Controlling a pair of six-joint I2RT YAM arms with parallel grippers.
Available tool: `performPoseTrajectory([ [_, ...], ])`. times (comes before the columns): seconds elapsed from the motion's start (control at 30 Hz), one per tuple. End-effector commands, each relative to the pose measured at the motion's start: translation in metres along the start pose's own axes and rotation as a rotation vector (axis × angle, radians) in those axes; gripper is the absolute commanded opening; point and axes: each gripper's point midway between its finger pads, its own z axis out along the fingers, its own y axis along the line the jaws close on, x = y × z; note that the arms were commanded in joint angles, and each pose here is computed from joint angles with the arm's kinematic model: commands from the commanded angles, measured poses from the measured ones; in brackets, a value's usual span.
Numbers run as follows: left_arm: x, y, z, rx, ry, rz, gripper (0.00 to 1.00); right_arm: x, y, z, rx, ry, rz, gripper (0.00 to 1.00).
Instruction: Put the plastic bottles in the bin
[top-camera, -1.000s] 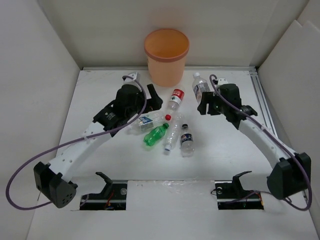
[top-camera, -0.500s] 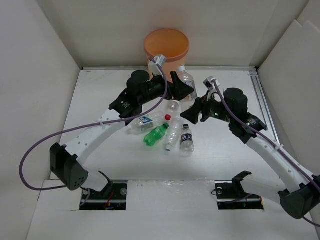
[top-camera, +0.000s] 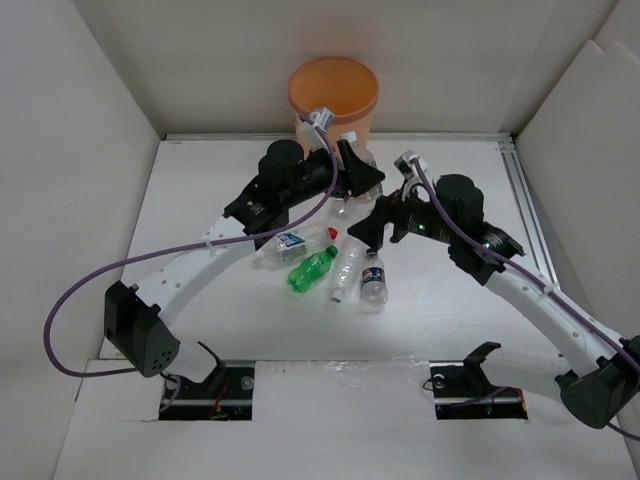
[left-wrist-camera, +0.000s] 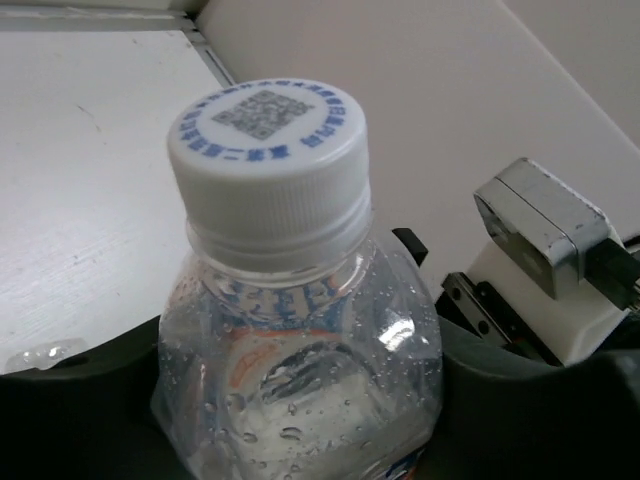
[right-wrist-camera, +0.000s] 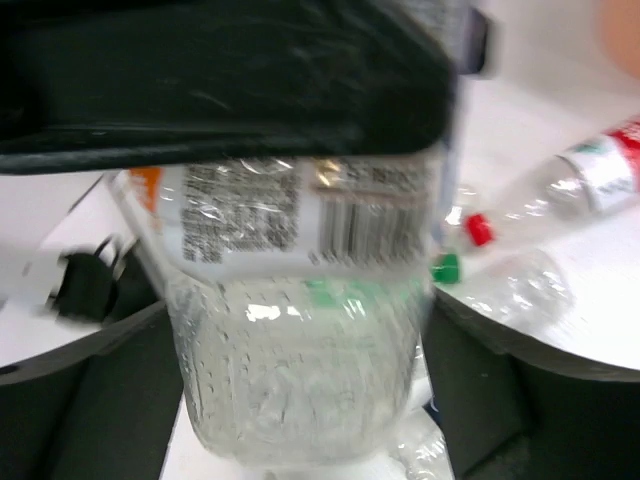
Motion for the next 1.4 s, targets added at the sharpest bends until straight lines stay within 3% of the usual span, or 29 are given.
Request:
performPoseTrajectory([
  [0.0, -0.044, -0.004, 0.002, -0.090, -0.104, 0.058, 0.00, -0.045, -0.012, -0.021, 0.132, -0.153, -0.029, 0.97],
  [0.03, -0.052, 0.020, 0.007, -0.199, -0.134, 0.047, 0.00, -0.046, -0.022, -0.027, 0.186, -0.160, -0.020, 1.00],
  [0.1, -0.098, 0.025, 0.006, -0.242, -0.240, 0.056, 0.00, -0.042, -0.053, -0.042, 0.347, -0.167, 0.005, 1.00],
  [0.17, -0.131, 0.062, 0.009, -0.356, -0.334, 0.053, 0.00, -0.047, -0.062, -0.057, 0.408, -0.194, 0.010, 1.00],
  [0.2, -0.162, 0.056, 0.006, -0.354, -0.411, 0.062, 0.00, -0.043, -0.072, -0.060, 0.437, -0.186, 0.022, 1.00],
  [0.27, -0.179, 0.091, 0.023, -0.410, -0.441, 0.049, 0.00, -0.041, -0.070, -0.065, 0.426, -0.186, 0.011, 1.00],
  [0.3, -0.219, 0.086, 0.016, -0.395, -0.524, 0.064, 0.00, -0.037, -0.073, -0.065, 0.422, -0.171, 0.009, 1.00],
  [0.4, -0.243, 0.135, 0.043, -0.424, -0.573, 0.045, 0.00, -0.034, -0.070, -0.062, 0.397, -0.164, 0.008, 1.00],
  [0.43, -0.262, 0.125, 0.043, -0.399, -0.634, 0.056, 0.00, -0.033, -0.069, -0.060, 0.384, -0.164, 0.006, 1.00],
  [0.67, -0.314, 0.161, 0.046, -0.394, -0.941, 0.171, 0.00, -0.011, -0.048, -0.031, 0.181, -0.181, -0.007, 1.00],
  [0.73, -0.314, 0.184, 0.055, -0.434, -0.981, 0.212, 0.00, -0.008, -0.046, -0.026, 0.166, -0.177, -0.010, 1.00],
  [0.77, -0.323, 0.176, 0.053, -0.411, -1.015, 0.229, 0.00, -0.009, -0.043, -0.024, 0.161, -0.183, -0.036, 1.00],
  [0.8, -0.324, 0.177, 0.055, -0.404, -1.030, 0.244, 0.04, -0.003, -0.048, -0.019, 0.169, -0.159, -0.035, 1.00],
  [0.9, -0.329, 0.190, 0.055, -0.392, -1.084, 0.243, 0.38, 0.001, -0.049, -0.014, 0.166, -0.142, -0.055, 1.00],
  [0.93, -0.326, 0.191, 0.059, -0.373, -1.081, 0.250, 0.79, 0.004, -0.051, -0.012, 0.169, -0.131, -0.050, 1.00],
  [0.97, -0.327, 0.189, 0.058, -0.357, -1.095, 0.244, 0.95, 0.004, -0.053, -0.009, 0.172, -0.124, -0.057, 1.00],
  [1.0, -0.332, 0.193, 0.053, -0.356, -1.114, 0.249, 1.00, 0.005, -0.050, -0.008, 0.163, -0.121, -0.059, 1.00],
  [1.13, -0.334, 0.186, 0.056, -0.296, -1.086, 0.261, 1.00, 0.024, -0.070, 0.003, 0.258, -0.061, -0.033, 1.00],
  [1.2, -0.341, 0.162, 0.049, -0.260, -1.068, 0.278, 1.00, 0.037, -0.083, 0.011, 0.330, -0.008, -0.007, 1.00],
  [1.37, -0.339, 0.126, 0.032, -0.350, -0.944, 0.348, 1.00, 0.088, -0.113, 0.028, 0.539, 0.190, 0.054, 1.00],
])
